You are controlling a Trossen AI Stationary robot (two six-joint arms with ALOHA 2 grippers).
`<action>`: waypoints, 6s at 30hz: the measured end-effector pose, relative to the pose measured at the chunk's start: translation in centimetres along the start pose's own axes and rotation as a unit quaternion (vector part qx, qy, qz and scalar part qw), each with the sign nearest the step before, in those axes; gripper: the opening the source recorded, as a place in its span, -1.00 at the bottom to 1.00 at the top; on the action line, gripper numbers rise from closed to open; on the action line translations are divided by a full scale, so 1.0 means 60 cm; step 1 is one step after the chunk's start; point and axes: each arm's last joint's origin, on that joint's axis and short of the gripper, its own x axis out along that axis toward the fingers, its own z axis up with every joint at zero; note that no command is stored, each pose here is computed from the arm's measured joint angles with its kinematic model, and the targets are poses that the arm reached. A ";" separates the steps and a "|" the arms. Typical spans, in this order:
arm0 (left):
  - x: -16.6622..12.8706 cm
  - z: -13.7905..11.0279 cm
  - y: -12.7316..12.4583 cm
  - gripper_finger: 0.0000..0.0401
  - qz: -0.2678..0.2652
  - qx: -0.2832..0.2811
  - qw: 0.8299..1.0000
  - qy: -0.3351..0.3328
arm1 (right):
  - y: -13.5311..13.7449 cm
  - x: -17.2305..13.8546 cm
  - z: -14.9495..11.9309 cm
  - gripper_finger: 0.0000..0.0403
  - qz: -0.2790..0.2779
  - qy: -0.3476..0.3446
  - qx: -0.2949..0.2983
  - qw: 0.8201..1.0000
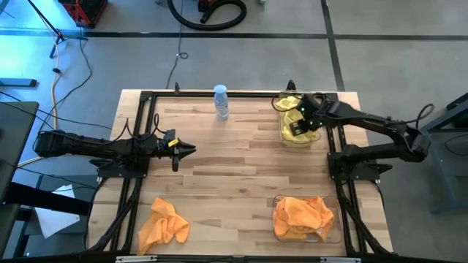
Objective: Sort microfiber towel by color & place in baskets
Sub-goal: Put the yellow microfiber cloth into the top transparent bin, then put the orange microfiber cloth into the bottom transparent bin
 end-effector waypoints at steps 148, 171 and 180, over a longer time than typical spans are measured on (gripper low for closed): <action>-0.039 -0.131 -0.339 -0.76 0.276 -0.259 0.770 0.513 | 0.137 -0.024 -0.255 -0.36 0.317 -0.292 -0.239 0.870; -0.019 -0.131 -0.330 -0.80 0.262 -0.227 0.778 0.523 | 0.137 -0.024 -0.254 -0.36 0.314 -0.295 -0.247 0.868; 0.012 -0.094 -0.323 -0.99 0.208 -0.194 0.807 0.518 | 0.136 -0.026 -0.249 -0.36 0.282 -0.337 -0.229 0.869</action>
